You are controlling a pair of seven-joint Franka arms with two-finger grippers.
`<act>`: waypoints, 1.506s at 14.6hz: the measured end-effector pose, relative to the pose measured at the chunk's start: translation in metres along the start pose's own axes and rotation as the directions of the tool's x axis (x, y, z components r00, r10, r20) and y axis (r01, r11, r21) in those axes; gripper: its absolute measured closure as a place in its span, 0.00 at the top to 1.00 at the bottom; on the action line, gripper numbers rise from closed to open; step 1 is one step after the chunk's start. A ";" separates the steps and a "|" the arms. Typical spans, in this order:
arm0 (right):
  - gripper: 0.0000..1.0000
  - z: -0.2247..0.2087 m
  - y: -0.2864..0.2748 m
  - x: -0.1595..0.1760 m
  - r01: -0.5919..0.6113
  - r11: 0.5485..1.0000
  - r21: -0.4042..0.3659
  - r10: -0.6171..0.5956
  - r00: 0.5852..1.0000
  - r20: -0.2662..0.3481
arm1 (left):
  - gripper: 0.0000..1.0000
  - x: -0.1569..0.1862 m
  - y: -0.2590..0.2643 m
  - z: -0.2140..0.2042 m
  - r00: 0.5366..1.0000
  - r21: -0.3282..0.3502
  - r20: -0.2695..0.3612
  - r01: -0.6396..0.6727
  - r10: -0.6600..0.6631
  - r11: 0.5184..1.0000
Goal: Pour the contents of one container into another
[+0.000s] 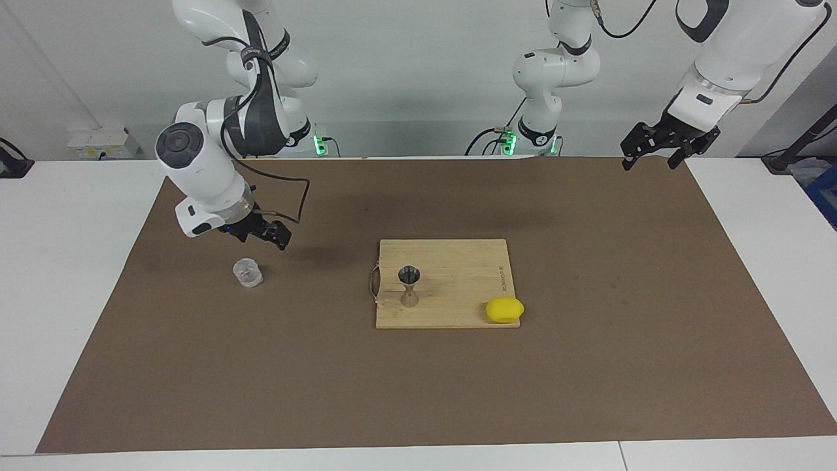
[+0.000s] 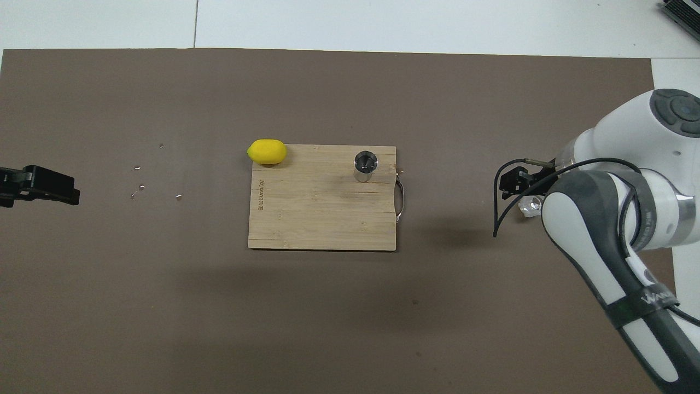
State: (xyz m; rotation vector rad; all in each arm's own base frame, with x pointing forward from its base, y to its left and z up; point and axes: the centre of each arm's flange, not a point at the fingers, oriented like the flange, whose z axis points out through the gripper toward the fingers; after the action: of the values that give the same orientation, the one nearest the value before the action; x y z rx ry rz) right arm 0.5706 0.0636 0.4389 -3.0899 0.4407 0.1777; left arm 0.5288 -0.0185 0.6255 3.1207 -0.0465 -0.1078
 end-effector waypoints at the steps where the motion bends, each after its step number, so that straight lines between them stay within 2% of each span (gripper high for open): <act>1: 1.00 -0.013 -0.005 -0.002 0.002 1.000 0.006 -0.002 1.000 -0.024 | 1.00 0.000 0.000 0.000 1.000 0.000 0.000 0.000 0.000 1.000; 3: 1.00 -0.047 -0.007 -0.003 0.005 1.000 0.014 -0.004 0.998 -0.069 | 1.00 0.000 0.000 0.000 1.000 0.000 0.000 0.000 0.000 1.000; 8: 1.00 -0.143 0.002 -0.008 0.007 0.999 -0.045 -0.014 0.988 -0.154 | 1.00 0.000 0.000 0.000 1.000 0.000 0.000 0.000 0.000 1.000; 11: 1.00 -0.179 0.007 -0.014 -0.002 0.998 -0.059 -0.009 0.984 -0.176 | 1.00 0.000 0.000 0.000 1.000 0.000 0.000 0.000 0.000 1.000; 13: 1.00 -0.187 0.008 -0.016 -0.003 0.998 -0.058 -0.007 0.984 -0.178 | 1.00 0.000 0.000 0.000 1.000 0.000 0.000 0.000 0.000 1.000; 17: 1.00 -0.183 0.011 -0.021 -0.005 0.997 -0.077 -0.006 0.991 -0.132 | 1.00 0.000 0.000 0.000 1.000 0.000 0.000 0.000 0.000 1.000; 22: 1.00 -0.183 0.021 -0.018 0.041 0.996 -0.077 -0.049 0.992 -0.115 | 1.00 0.000 0.000 0.000 1.000 0.000 0.000 0.000 0.000 1.000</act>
State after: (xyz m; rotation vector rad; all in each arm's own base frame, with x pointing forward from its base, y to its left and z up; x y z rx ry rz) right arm 0.5674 0.0424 0.6228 -3.1918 0.3751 0.0128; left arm 0.5288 -0.0185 0.6255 3.1207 -0.0465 -0.1078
